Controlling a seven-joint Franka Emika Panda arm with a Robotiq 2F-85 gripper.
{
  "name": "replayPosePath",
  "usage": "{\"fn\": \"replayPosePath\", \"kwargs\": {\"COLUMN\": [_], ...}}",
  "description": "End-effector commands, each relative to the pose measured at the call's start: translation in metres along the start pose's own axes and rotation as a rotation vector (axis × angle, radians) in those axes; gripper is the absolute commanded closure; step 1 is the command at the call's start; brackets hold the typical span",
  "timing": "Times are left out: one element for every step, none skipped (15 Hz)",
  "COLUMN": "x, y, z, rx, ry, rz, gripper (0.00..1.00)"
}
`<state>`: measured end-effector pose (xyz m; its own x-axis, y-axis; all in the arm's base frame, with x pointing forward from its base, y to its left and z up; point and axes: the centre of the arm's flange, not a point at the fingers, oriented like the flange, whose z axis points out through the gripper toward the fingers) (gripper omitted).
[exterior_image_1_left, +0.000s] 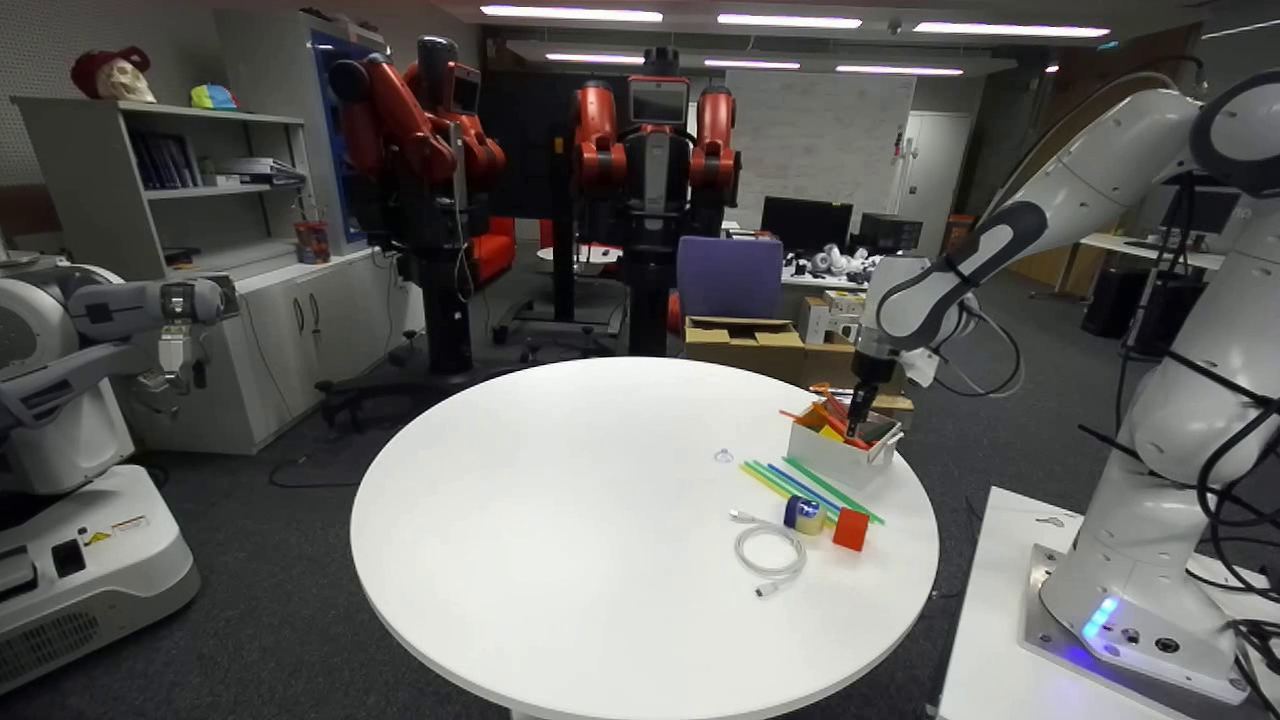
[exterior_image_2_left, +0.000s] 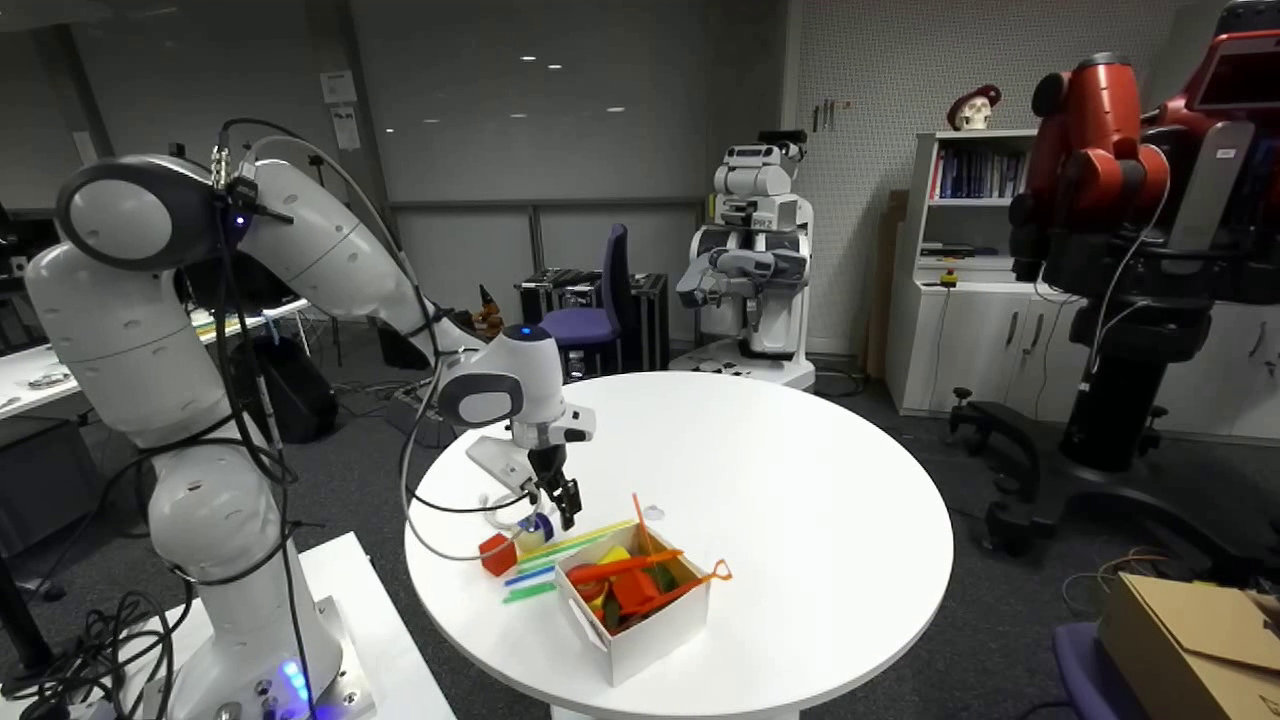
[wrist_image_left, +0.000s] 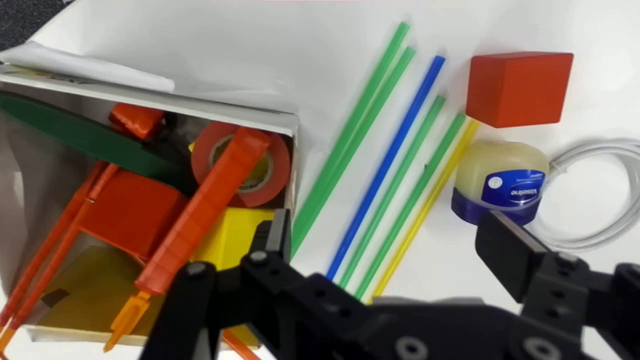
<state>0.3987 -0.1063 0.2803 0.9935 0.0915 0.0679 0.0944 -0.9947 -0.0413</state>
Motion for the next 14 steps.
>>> {"fn": "replayPosePath", "kwargs": {"x": [0.015, 0.024, 0.032, 0.041, 0.049, 0.057, 0.065, 0.073, 0.081, 0.089, 0.097, 0.106, 0.114, 0.121], "y": [-0.029, -0.038, -0.045, -0.053, -0.058, -0.063, -0.066, -0.068, -0.069, -0.068, -0.066, -0.064, -0.061, -0.058], "z": [0.003, 0.007, 0.011, 0.018, 0.022, 0.027, 0.033, 0.038, 0.045, 0.05, 0.055, 0.062, 0.067, 0.072], "rx": [0.029, 0.033, 0.035, 0.029, 0.026, 0.024, 0.015, 0.007, -0.003, -0.01, -0.015, -0.022, -0.032, -0.043], "ry": [0.026, 0.027, 0.025, 0.044, 0.052, 0.064, 0.075, 0.077, 0.072, 0.068, 0.061, 0.045, 0.029, 0.022], "rz": [0.083, 0.114, 0.156, 0.216, 0.279, 0.334, 0.388, 0.443, 0.489, 0.531, 0.572, 0.605, 0.634, 0.662], "gripper": [0.0, 0.0, 0.0, 0.0, 0.0, 0.0, 0.0, 0.0, 0.0, 0.0, 0.0, 0.0, 0.0, 0.0]}}
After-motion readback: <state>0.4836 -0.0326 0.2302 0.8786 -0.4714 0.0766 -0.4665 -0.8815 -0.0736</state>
